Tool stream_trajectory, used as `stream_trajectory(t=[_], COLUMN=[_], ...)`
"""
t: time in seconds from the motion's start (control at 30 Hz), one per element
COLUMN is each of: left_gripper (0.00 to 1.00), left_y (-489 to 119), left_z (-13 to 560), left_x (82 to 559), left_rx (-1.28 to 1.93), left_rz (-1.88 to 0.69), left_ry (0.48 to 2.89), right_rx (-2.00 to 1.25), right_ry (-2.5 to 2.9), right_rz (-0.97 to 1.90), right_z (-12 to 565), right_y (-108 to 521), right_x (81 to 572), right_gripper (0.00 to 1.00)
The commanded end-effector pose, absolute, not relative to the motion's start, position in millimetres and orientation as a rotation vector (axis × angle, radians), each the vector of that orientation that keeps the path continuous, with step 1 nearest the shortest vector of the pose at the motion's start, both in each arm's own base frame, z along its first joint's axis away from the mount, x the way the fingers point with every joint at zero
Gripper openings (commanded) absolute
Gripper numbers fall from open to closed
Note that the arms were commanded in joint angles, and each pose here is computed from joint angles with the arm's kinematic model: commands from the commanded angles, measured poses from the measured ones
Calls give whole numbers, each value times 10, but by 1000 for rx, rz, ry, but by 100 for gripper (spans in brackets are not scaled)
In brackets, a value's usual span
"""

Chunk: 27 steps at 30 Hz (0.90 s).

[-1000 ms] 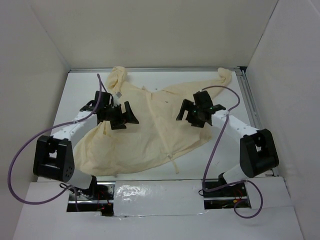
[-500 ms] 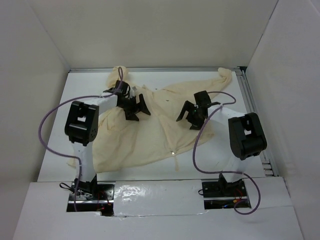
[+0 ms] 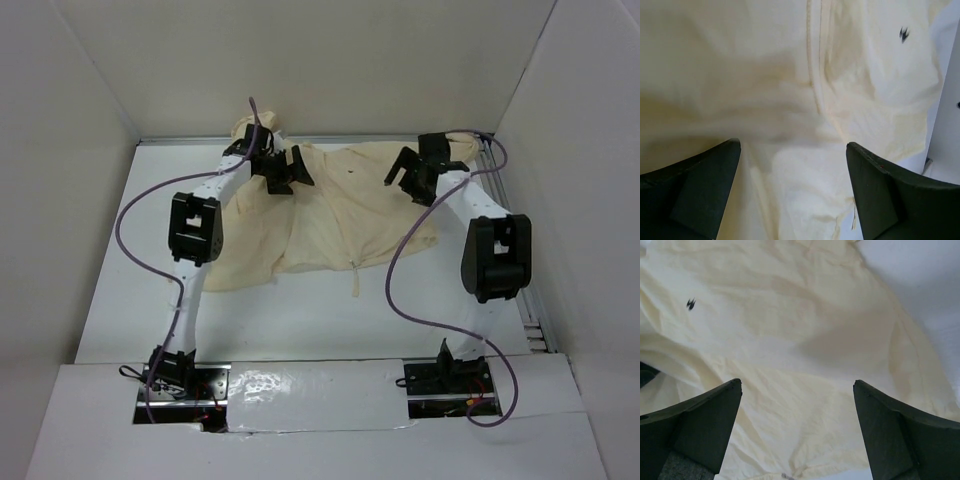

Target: Zip up the jacket

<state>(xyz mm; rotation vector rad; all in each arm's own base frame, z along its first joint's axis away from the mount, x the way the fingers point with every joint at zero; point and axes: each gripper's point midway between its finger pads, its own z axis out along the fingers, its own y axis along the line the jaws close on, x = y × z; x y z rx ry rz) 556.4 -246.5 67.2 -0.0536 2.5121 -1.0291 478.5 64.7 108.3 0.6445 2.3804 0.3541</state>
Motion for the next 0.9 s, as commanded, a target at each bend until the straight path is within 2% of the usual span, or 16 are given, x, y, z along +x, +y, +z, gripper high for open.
stream_trajectory(t=[0.0, 0.03, 0.07, 0.13, 0.17, 0.2, 0.27, 0.33, 0.37, 0.43, 0.47, 0.53, 0.8, 0.87], left_gripper=[99, 99, 99, 99, 99, 99, 99, 99, 99, 99, 99, 99, 99, 99], left_y=[-2459, -2426, -2382, -2270, -2196, -2120, -1973, -1880, -1803, -1685, -1618, -1505, -1473, -1471], left_z=[1453, 1520, 1892, 1775, 2096, 1880, 1868, 2053, 1732, 1732, 1503, 1332, 1178, 1142], left_x=[5303, 5213, 5106, 4799, 4662, 4462, 4062, 3796, 3593, 3409, 3271, 3124, 3132, 3148], left_rx=[89, 90, 121, 92, 91, 69, 35, 9, -41, -114, -163, -255, -238, -235], left_rz=[-1054, -1042, -1011, -972, -931, -912, -881, -888, -872, -874, -859, -852, -890, -886], left_ry=[2385, 2385, 2320, 2384, 2326, 2376, 2381, 2313, 2383, 2365, 2417, 2459, 2454, 2460], right_rx=[417, 404, 401, 364, 335, 289, 197, 141, 112, 83, 71, 47, 8, 3], right_ry=[2352, 2342, 2382, 2386, 2412, 2427, 2465, 2505, 2537, 2569, 2593, 2625, 2696, 2699], right_rz=[210, 214, 202, 224, 217, 254, 277, 307, 283, 260, 238, 248, 368, 411], right_z=[1488, 1571, 1432, 1413, 1253, 1213, 1064, 961, 861, 764, 675, 578, 334, 314], right_y=[981, 1038, 1080, 1246, 1276, 1377, 1526, 1643, 1653, 1693, 1694, 1753, 2007, 2066], right_x=[4500, 4395, 4234, 4026, 3900, 3830, 3674, 3591, 3564, 3532, 3523, 3515, 3487, 3483], right_gripper=[100, 100, 99, 96, 95, 93, 89, 80, 77, 70, 68, 62, 62, 52])
